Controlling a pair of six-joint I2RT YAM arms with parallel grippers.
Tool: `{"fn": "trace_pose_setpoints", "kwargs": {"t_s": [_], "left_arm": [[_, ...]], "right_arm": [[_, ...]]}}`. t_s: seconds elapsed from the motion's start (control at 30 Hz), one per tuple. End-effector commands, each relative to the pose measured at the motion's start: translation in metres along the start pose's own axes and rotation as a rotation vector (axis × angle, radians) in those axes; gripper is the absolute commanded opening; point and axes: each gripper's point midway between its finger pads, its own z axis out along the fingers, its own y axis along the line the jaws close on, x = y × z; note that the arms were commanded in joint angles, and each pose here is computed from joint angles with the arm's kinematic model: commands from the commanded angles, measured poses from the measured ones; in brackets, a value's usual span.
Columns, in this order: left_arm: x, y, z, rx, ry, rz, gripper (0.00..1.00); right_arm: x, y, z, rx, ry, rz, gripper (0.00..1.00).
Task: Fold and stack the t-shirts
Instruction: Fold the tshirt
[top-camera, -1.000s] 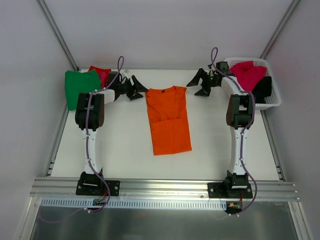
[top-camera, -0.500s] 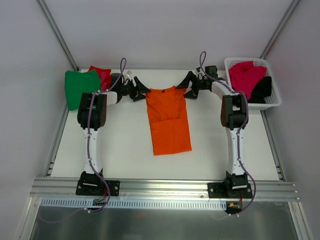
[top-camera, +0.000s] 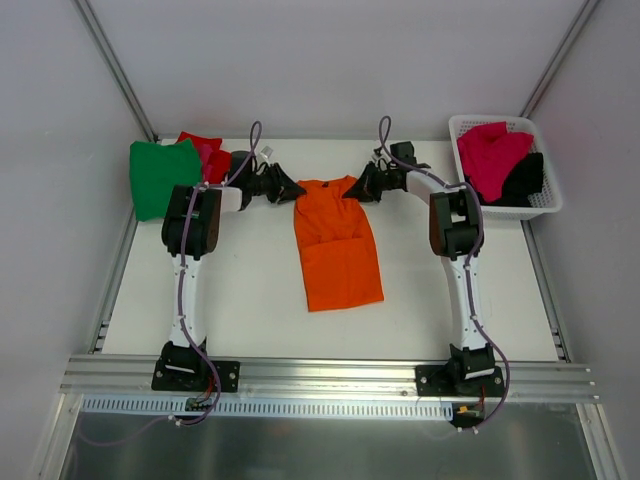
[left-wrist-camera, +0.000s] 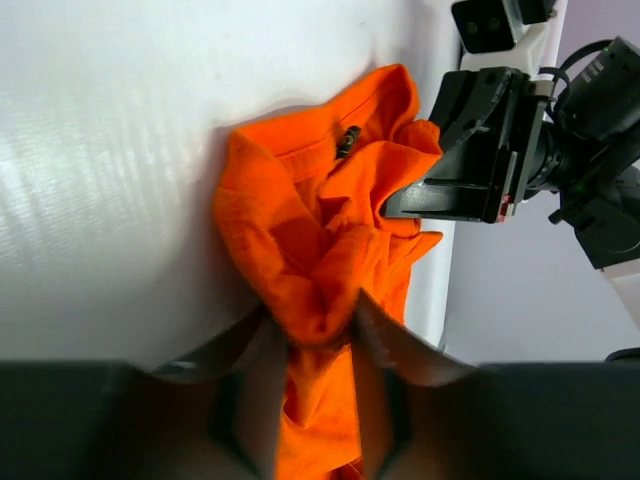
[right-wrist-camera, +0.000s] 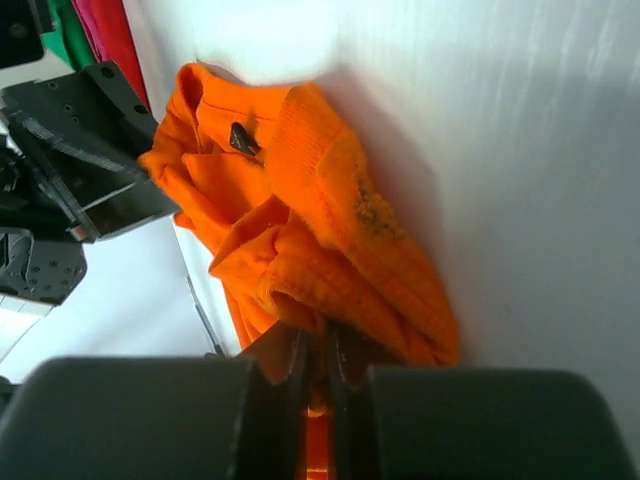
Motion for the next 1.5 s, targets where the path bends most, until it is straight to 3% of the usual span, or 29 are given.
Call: {"fn": "trace_pose_setpoints", "kwargs": {"t_s": [0.0,0.07,0.13,0.4,0.83,1.1,1.33,1.47], "left_arm": [[0.003,-0.001,0.002,0.029,0.017,0.019,0.21],[0.003,-0.002,0.002,0.031,0.021,0.022,0.05],[0.003,-0.004,0.001,0.033,0.023,0.027,0.00],[0.003,-0.025,-0.010,0.047,0.022,0.078,0.00],[0.031,-0.096,-0.054,0.072,0.008,0.262,0.00],[0.091,-0.106,-0.089,0.022,-0.005,0.321,0.00],[0.180,-0.083,-0.104,-0.067,0.057,0.334,0.00],[0.210,-0.082,-0.112,-0.083,0.065,0.353,0.00]], "right_arm": [[0.000,-0.001,-0.008,0.025,-0.020,-0.026,0.01],[-0.001,0.004,-0.013,0.026,-0.029,-0.040,0.01],[-0.002,0.009,-0.018,0.024,-0.039,-0.060,0.01],[0.002,0.038,-0.039,0.005,-0.067,-0.145,0.01],[0.037,0.095,-0.086,-0.043,-0.127,-0.282,0.01],[0.095,0.097,-0.107,-0.022,-0.141,-0.315,0.01],[0.154,0.076,-0.129,0.048,-0.162,-0.345,0.01],[0.186,0.064,-0.136,0.078,-0.169,-0.362,0.01]]}}
